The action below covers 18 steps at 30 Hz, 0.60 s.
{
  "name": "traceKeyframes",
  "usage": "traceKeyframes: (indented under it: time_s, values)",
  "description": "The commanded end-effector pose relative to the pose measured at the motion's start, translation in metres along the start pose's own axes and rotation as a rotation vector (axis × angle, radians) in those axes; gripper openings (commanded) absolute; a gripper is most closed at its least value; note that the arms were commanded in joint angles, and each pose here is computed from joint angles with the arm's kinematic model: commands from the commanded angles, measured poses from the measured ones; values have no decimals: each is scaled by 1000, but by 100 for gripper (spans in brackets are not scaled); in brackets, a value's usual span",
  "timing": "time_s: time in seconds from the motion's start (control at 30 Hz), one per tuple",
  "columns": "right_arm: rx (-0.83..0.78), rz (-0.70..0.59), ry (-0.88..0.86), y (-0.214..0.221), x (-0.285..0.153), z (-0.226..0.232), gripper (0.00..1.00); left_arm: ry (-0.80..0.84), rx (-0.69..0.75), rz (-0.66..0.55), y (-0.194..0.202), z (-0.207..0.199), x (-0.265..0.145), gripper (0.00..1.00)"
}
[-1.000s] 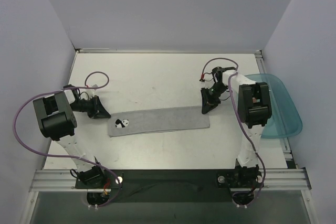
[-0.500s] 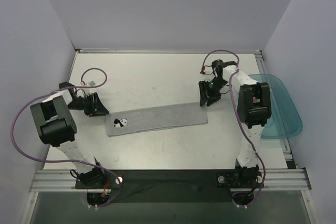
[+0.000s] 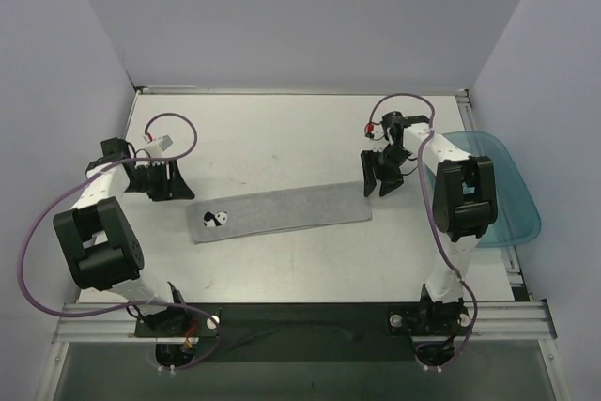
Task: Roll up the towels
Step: Fold the towel
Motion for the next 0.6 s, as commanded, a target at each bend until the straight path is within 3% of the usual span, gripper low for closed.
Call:
traceKeyframes:
  time_s: [0.0, 0.37, 0.57]
  values:
    - [11, 63, 43, 8, 13, 6, 47, -26, 46, -7, -1, -2, -5, 55]
    - [-27, 135, 103, 8, 42, 16, 43, -24, 60, -10, -6, -3, -5, 57]
    - [-30, 181, 98, 10, 54, 17, 33, -39, 100, -4, -9, -13, -4, 58]
Point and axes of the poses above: each gripper's point midway between its finger pads, its own x axis out along the fingers, its own z axis along the line the jaws close on, y = z × x, the point moved 9 cm from there along -x, back along the fingers, and after that the axes turned 1 degree about -x, right-handed, at the moved point
